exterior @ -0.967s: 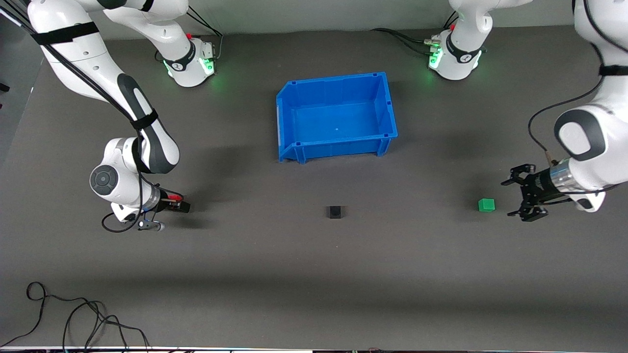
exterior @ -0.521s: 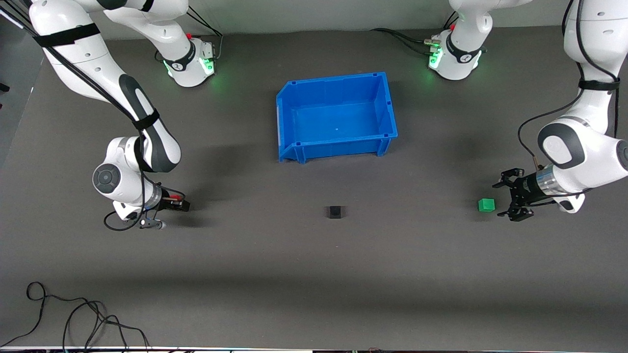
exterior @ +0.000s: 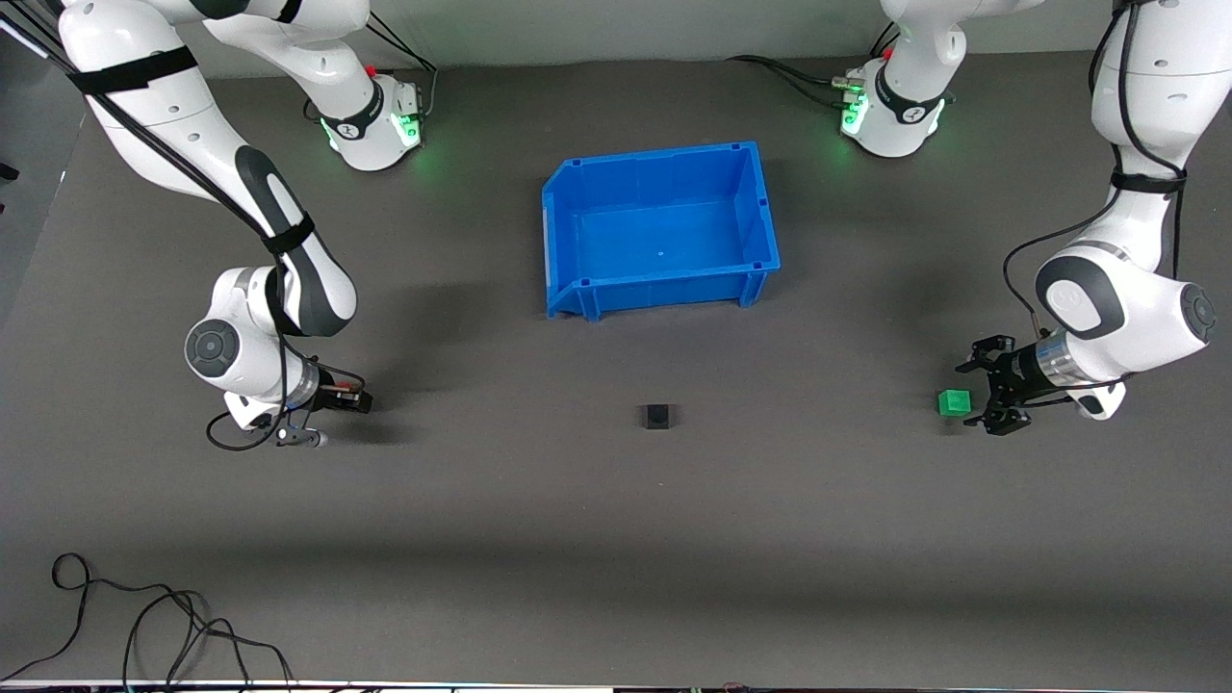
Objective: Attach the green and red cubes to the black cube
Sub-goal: 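Reach the right gripper to the red cube while the left gripper reaches the green cube, then close both grippers on the red and green cubes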
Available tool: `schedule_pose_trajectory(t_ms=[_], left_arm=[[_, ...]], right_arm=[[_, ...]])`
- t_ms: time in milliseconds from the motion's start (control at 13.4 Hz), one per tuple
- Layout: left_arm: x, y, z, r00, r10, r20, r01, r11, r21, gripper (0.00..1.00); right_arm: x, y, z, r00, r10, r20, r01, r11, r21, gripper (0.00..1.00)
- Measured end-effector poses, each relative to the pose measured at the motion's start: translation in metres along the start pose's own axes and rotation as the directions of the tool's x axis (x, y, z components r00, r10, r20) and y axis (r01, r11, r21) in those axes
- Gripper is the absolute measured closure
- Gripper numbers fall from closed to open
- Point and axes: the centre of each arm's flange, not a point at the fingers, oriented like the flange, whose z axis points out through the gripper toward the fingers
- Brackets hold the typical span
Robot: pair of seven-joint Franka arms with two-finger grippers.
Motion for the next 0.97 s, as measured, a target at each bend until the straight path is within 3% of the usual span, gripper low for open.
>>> schedule_pose_trajectory(t_ms=[149,298,372,521,595,819,893,967], left_arm=[[0.0011,-0.0010,0.0032,1.000,0.000,0.004,0.000,1.000,0.001,0.00],[0.0024,-0.0011,0.0048,1.000,-0.002,0.000,0.002,1.000,-0.002,0.00],[0.0036,-0.0012,0.0062,1.000,-0.003,-0.004,0.003,1.000,-0.004,0.00],[0.0057,-0.0014,0.0087,1.000,-0.005,-0.012,0.005,1.000,-0.008,0.03],[0.0060,-0.0016,0.0093,1.000,-0.006,-0.012,0.005,1.000,-0.008,0.11],[0.0062,-0.0016,0.0096,1.000,-0.006,-0.012,0.006,1.000,-0.007,0.48],[0.0062,-0.0014,0.0094,1.000,-0.005,-0.012,0.005,1.000,-0.008,0.56],[0.0061,-0.0010,0.0091,1.000,-0.005,-0.013,0.005,1.000,-0.009,0.56]], right_arm=[[0.0000,0.0001,0.0000,1.000,0.000,0.000,0.000,1.000,0.000,0.30],[0.0004,-0.0001,-0.0013,1.000,0.001,-0.003,-0.001,1.000,0.001,0.44],[0.0005,-0.0001,-0.0015,1.000,0.001,-0.003,-0.001,1.000,0.001,0.44],[0.0007,-0.0007,-0.0030,1.000,0.001,-0.006,-0.001,1.000,0.003,0.60],[0.0007,-0.0007,-0.0029,1.000,0.001,-0.006,-0.001,1.000,0.003,0.60],[0.0008,-0.0005,-0.0032,1.000,0.002,-0.006,-0.002,1.000,0.003,0.60],[0.0012,0.0003,-0.0038,1.000,0.012,-0.007,-0.012,1.000,0.006,0.60],[0.0018,0.0018,-0.0048,0.999,0.045,-0.007,-0.045,0.999,0.014,0.60]])
